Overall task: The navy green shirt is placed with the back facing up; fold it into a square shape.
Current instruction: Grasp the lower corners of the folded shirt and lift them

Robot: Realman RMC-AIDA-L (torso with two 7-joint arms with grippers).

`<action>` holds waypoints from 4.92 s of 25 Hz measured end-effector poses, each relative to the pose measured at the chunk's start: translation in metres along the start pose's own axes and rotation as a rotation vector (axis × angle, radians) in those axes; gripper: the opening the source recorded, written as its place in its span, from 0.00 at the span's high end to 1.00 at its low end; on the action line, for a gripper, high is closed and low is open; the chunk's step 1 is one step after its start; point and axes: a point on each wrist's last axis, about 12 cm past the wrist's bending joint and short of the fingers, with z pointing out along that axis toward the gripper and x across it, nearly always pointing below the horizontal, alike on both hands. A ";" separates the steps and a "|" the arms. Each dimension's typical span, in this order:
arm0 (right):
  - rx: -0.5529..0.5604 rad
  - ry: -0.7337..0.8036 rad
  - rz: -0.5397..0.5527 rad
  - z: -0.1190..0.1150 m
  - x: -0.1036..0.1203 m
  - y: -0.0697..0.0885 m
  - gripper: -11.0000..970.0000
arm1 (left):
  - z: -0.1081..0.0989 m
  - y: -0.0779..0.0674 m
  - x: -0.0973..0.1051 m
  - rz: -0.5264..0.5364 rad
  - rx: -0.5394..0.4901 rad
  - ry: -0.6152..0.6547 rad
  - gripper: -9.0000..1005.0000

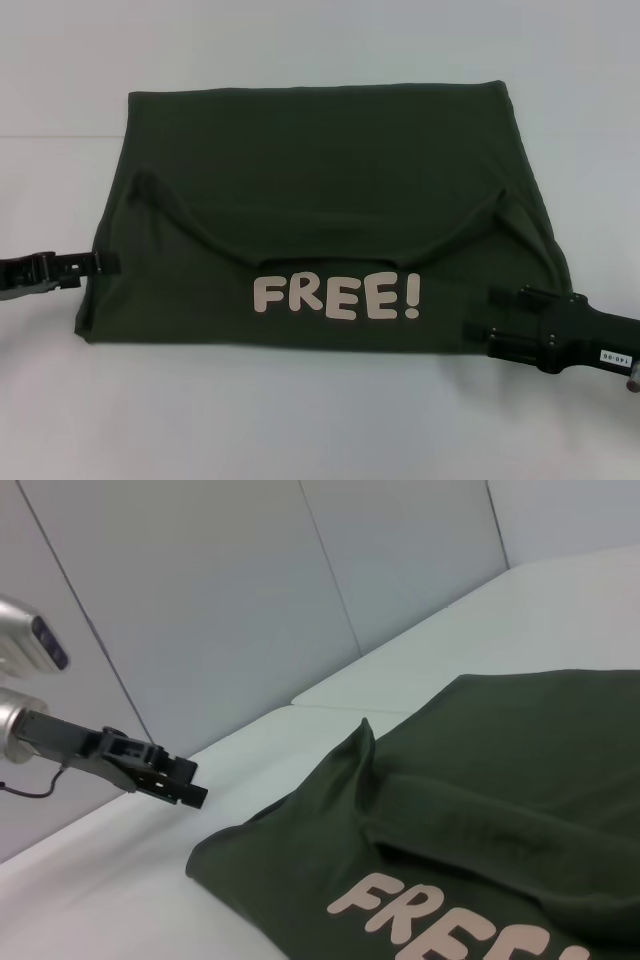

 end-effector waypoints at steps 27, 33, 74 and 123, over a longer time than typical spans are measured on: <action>0.000 0.011 -0.003 0.004 0.000 0.000 0.15 | 0.032 -0.001 0.007 0.047 -0.114 0.075 0.15; -0.003 0.013 -0.002 0.004 -0.001 0.000 0.15 | 0.036 -0.003 0.011 0.042 -0.099 0.102 0.15; 0.072 0.111 0.322 -0.049 -0.051 -0.023 0.16 | 0.036 -0.007 0.011 0.085 -0.124 0.157 0.96; 0.358 0.610 0.534 0.000 -0.097 -0.053 0.18 | 0.034 -0.007 0.009 0.089 -0.120 0.163 0.96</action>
